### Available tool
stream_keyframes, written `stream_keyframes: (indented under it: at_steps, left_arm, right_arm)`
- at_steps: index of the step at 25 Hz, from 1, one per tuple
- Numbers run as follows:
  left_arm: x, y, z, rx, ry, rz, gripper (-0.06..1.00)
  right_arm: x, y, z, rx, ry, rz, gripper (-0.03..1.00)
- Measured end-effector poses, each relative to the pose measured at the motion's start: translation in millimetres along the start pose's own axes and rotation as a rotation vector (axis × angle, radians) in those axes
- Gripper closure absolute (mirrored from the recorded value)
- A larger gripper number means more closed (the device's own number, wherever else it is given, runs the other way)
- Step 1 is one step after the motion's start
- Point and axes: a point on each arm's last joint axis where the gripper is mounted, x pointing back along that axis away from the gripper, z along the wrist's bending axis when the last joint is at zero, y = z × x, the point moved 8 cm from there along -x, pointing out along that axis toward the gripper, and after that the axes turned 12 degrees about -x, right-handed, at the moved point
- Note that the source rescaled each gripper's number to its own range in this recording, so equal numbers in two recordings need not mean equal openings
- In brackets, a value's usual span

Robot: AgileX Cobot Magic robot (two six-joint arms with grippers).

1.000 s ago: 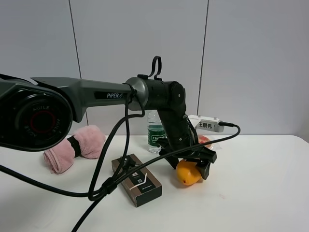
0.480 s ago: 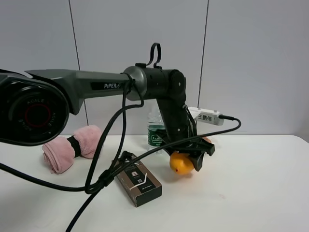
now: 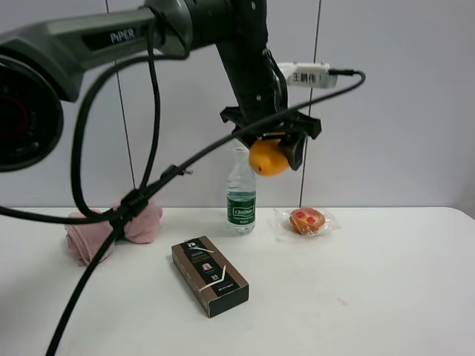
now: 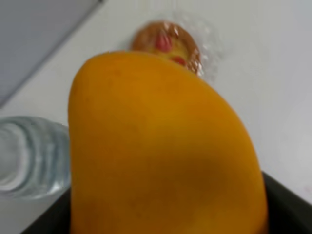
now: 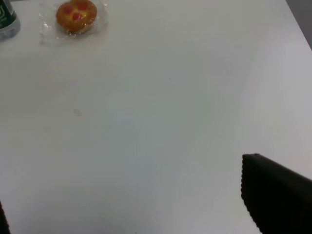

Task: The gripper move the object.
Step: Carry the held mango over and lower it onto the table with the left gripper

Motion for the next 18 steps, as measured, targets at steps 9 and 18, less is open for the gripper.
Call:
stream_keyframes:
  at_steps: [9, 18]
  left_arm:
    - [68, -43, 75, 0.135, 0.041, 0.061, 0.78]
    - [107, -115, 65, -0.007, 0.014, 0.241, 0.78]
  right_arm:
    - [0, 0, 0, 0.0, 0.0, 0.0, -0.03]
    - [0, 0, 0, 0.0, 0.0, 0.0, -0.03]
